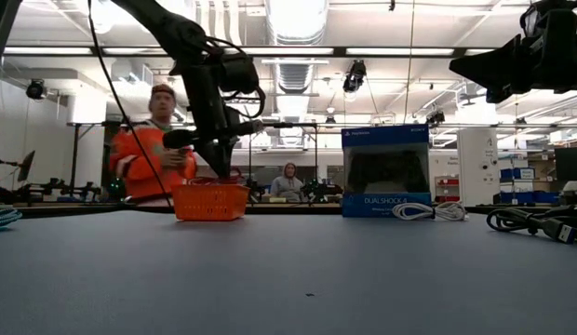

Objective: Pick and place USB-C Cables
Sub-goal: Put the red charger cable into the orange bin

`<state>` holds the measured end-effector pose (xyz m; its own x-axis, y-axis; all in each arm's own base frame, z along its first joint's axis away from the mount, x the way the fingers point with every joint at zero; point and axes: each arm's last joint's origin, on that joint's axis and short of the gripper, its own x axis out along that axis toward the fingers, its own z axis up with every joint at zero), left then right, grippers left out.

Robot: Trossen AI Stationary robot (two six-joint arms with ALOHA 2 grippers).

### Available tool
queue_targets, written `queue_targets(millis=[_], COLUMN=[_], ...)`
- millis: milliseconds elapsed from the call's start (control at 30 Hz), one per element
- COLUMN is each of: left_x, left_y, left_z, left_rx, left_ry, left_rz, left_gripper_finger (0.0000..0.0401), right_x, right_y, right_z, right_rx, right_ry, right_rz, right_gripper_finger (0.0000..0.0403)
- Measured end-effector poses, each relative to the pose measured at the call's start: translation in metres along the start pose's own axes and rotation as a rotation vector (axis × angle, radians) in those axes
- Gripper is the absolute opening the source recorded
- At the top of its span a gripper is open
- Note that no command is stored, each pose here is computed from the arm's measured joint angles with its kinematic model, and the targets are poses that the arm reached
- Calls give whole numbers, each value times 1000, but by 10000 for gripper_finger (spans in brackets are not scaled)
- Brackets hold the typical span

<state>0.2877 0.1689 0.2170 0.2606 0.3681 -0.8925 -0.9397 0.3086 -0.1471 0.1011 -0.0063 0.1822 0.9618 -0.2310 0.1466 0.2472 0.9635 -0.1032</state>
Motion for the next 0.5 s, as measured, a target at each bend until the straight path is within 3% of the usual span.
queue_targets(millis=[500], left_x=[4], left_y=[2], left_z=[-7], left_rx=[-11], left_ry=[18], left_rz=[13], left_gripper_finger=[8], right_x=[0], right_y=[0], right_z=[-2], right_rx=[-17], right_ry=[16], right_rz=[2], right_gripper_finger=[9])
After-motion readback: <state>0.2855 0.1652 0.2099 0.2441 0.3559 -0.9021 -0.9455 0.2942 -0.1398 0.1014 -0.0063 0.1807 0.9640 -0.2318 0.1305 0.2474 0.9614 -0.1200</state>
